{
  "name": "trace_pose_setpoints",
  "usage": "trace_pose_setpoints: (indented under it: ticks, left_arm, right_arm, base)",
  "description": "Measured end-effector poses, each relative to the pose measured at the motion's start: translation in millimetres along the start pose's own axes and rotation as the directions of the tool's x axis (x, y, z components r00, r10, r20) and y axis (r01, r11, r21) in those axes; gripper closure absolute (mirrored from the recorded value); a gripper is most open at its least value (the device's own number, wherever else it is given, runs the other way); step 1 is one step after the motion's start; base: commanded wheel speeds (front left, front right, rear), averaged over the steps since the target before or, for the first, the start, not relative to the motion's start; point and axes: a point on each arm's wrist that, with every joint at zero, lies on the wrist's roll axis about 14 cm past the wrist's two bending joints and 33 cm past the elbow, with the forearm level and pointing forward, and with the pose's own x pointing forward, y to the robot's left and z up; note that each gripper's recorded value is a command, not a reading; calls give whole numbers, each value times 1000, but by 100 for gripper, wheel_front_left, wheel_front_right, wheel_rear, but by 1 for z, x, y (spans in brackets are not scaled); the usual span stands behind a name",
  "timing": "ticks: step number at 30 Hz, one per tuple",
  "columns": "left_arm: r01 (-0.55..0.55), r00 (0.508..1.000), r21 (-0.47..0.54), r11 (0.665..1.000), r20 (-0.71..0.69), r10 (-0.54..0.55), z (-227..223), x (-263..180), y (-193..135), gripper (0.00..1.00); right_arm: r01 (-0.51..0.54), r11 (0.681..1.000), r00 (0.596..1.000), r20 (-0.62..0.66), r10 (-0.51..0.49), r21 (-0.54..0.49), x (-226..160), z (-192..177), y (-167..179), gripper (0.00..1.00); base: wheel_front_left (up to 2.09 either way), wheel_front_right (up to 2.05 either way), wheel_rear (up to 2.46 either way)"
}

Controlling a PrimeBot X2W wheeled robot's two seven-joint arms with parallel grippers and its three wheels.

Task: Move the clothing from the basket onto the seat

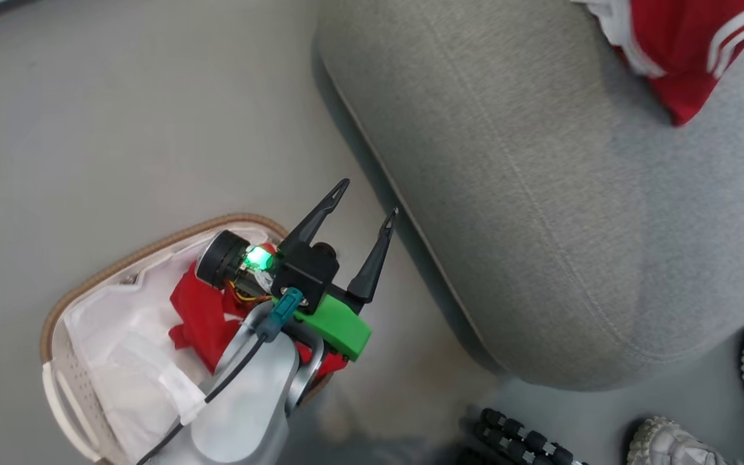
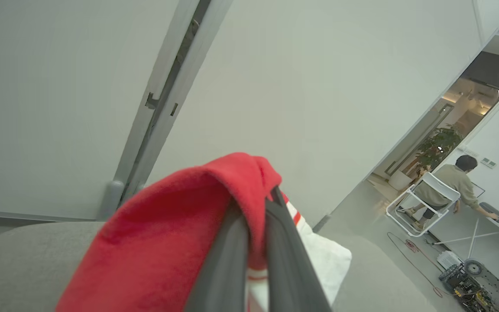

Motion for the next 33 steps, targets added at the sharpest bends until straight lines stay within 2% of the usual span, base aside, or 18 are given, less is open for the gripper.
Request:
trace_pose_setpoints:
  ticks: [4, 8, 12, 14, 15, 16, 17, 20, 24, 30, 33]
  left_arm:
    - [-21, 999, -17, 1000, -32, 20, -16, -8, 10, 0]
    - [-48, 997, -32, 998, -59, 46, -26, -16, 18, 0]
    - [-54, 997, -28, 998, -58, 53, -22, -19, 18, 0]
    - [-57, 997, -30, 998, -52, 56, -18, -19, 17, 0]
    - [-58, 997, -28, 998, -49, 56, -15, -19, 16, 0]
    - [-57, 997, -26, 998, -46, 55, -12, -20, 14, 0]
    - [-57, 997, -24, 998, -45, 55, -10, -21, 13, 0]
    - [-62, 997, -17, 998, -46, 62, -5, -25, 7, 0]
    - [-80, 996, -4, 997, -47, 80, 2, -33, 1, 0]
    - [-132, 991, 13, 991, -21, 132, 20, -49, -5, 0]
    - [-158, 987, 23, 987, -5, 158, 29, -57, -6, 0]
  right_arm:
    - [-63, 995, 985, -157, 74, 74, -15, -67, 54, 100]
    - [-95, 985, 944, -300, 135, 145, -49, -121, 96, 100]
    - [-44, 983, 916, -385, 112, 180, -83, -145, 94, 100]
    - [-22, 981, 902, -420, 104, 195, -101, -153, 92, 93]
    - [-9, 979, 894, -437, 99, 205, -111, -157, 92, 63]
    - [10, 977, 887, -453, 90, 212, -120, -160, 89, 3]
    - [27, 976, 883, -462, 78, 215, -127, -161, 85, 0]
    - [77, 968, 875, -482, 49, 238, -150, -161, 78, 0]
    - [85, 966, 876, -480, 44, 243, -171, -155, 74, 0]
    - [88, 954, 918, -395, 33, 286, -175, -123, 71, 0]
    - [55, 941, 936, -346, 68, 333, -174, -107, 87, 0]
  base:
    - [0, 0, 0]
    - [0, 0, 0]
    - [0, 0, 0]
    - [0, 0, 0]
    - [0, 0, 0]
    - [0, 0, 0]
    - [0, 0, 0]
    - [0, 0, 0]
    - [0, 0, 0]
    - [0, 0, 0]
    - [0, 0, 0]
